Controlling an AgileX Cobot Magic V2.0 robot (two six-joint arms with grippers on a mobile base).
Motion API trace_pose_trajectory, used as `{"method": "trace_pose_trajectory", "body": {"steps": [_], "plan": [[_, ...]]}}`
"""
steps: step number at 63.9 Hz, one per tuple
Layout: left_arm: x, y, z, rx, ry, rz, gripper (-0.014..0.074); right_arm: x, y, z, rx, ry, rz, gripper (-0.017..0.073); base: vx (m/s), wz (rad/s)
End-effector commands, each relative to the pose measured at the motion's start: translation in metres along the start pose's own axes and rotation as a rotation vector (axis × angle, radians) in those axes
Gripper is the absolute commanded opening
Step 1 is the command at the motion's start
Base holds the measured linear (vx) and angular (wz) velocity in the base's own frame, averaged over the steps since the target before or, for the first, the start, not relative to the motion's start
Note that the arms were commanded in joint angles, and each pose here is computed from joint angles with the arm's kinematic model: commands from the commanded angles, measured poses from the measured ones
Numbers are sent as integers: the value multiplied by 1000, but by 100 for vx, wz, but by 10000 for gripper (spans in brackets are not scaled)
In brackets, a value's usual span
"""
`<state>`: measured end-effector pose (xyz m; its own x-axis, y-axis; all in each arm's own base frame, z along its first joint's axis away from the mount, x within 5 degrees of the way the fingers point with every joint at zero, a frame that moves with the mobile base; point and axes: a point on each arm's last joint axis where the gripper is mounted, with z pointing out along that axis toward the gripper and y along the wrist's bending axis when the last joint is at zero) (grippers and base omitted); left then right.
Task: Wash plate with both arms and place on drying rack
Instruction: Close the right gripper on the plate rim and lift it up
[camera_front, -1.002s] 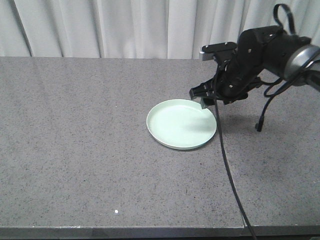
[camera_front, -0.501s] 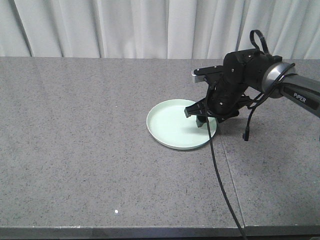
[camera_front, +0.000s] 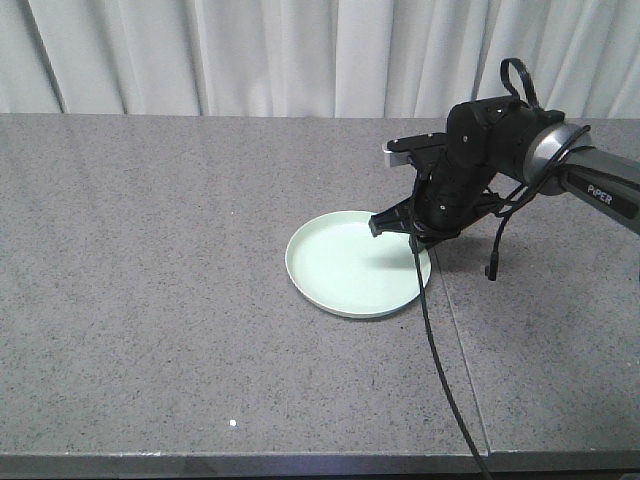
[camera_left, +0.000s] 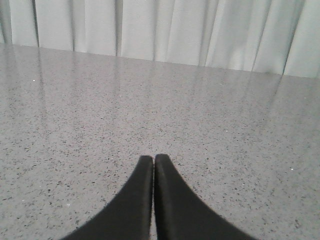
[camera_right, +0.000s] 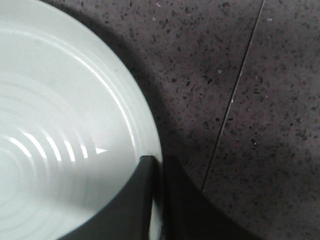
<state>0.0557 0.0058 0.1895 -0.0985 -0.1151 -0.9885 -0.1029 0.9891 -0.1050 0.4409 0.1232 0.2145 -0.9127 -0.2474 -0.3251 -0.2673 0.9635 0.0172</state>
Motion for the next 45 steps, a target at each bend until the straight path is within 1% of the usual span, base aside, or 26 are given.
{"method": "trace_pose_trajectory", "body": {"steps": [1,5,12,23,27,30,35,38,43,45], "plan": [[-16,-2,-4,20,-108,-9,-6,-10,-2,-37,9,-106,-17,-8,0,0],[-16,-2,-4,20,-108,-9,-6,-10,-1,-43,7,-119,-23,-8,0,0],[-16,-2,-4,20,-108,-9,-6,-11,-1,-67,4,-180,-34,-8,0,0],[-16,-2,-4,20,-108,-9,-6,-7,5,-129,-35,-312,-74,-7,0,0],[-16,-2,-4,20,-108,-9,-6,-2,5,-153,-59,-364,-76,-6,0,0],[-16,-2,-4,20,-108,-9,-6,4,5,-174,-81,-409,-79,-6,0,0],[-16,-2,-4,20,-108,-9,-6,16,3,-200,-126,-471,-67,-6,0,0],[-16,-2,-4,20,-108,-9,-6,26,3,-217,-147,-514,-75,-6,0,0],[-16,-2,-4,20,-108,-9,-6,48,-1,-237,-153,-570,-84,-6,0,0],[-16,-2,-4,20,-108,-9,-6,57,-2,-243,-159,-589,-77,-6,0,0]]}}
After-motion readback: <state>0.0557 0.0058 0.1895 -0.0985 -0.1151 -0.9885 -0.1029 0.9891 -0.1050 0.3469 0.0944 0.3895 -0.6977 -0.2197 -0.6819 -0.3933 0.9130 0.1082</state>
